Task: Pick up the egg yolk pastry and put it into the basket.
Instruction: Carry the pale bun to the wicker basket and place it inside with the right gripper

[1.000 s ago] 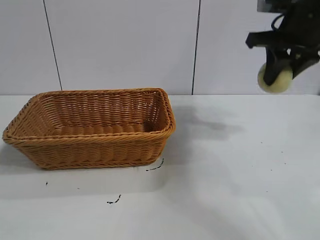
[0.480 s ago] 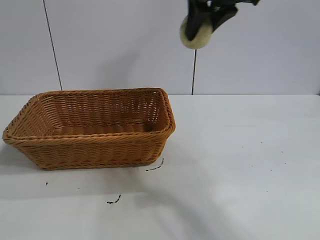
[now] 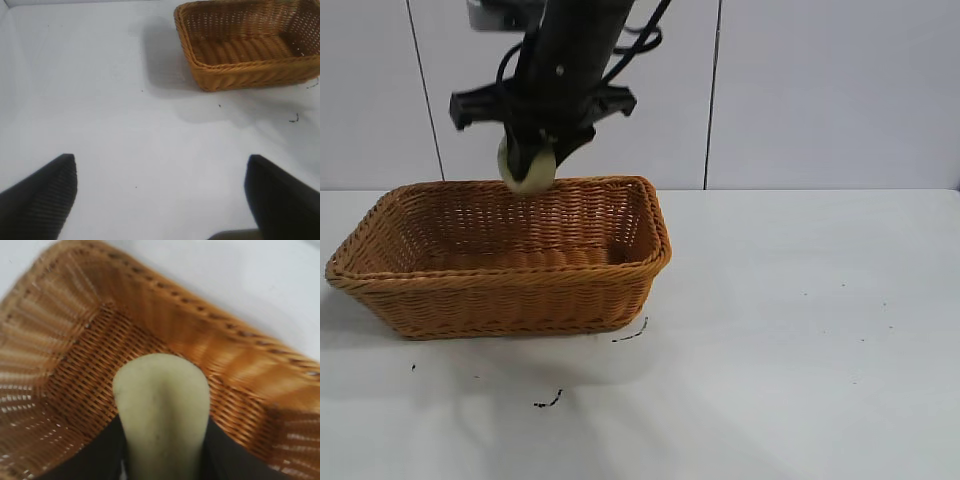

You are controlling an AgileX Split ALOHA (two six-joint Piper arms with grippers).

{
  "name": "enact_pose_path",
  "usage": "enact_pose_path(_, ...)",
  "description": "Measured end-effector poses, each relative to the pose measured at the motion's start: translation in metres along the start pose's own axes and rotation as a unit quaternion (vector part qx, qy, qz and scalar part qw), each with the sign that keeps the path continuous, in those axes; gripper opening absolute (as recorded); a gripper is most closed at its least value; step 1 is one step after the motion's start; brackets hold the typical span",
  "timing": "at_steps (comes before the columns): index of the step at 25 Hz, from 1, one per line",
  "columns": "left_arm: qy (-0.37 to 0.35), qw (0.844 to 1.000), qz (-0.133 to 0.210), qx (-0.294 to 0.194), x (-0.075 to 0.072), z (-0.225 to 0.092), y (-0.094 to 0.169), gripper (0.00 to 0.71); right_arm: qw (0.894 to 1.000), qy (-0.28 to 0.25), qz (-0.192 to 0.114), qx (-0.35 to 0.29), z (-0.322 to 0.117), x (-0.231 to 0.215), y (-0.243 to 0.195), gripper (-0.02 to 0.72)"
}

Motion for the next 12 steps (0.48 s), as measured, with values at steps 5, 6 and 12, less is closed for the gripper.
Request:
enact_pose_path(5, 0.0, 1.0, 0.0, 0.0, 0.0, 0.0, 0.0, 0.693, 1.0, 0.008, 0.004, 0.024, -0.019, 0.006, -0.032, 0.33)
enact_pose_path(6, 0.0, 1.0, 0.0, 0.0, 0.0, 0.0, 0.0, 0.693, 1.0, 0.008, 0.003, 0.024, -0.019, 0.006, -0.032, 0.37)
enact_pose_path(12, 0.0, 1.0, 0.0, 0.0, 0.0, 0.0, 0.0, 0.693, 1.0, -0.002, 0.002, 0.021, -0.013, 0.006, -0.02, 0.657)
Point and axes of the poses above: a point on each arm's last joint axis where the gripper is mounted, y pointing back along that axis away from the gripper, x along the wrist's bending axis when the last joint is at zero, z = x × y, the point moved 6 cm from there along -y, pointing out along that axis toward the gripper, and after that the axes turned 3 degrees about y, right-handed, at the moved point
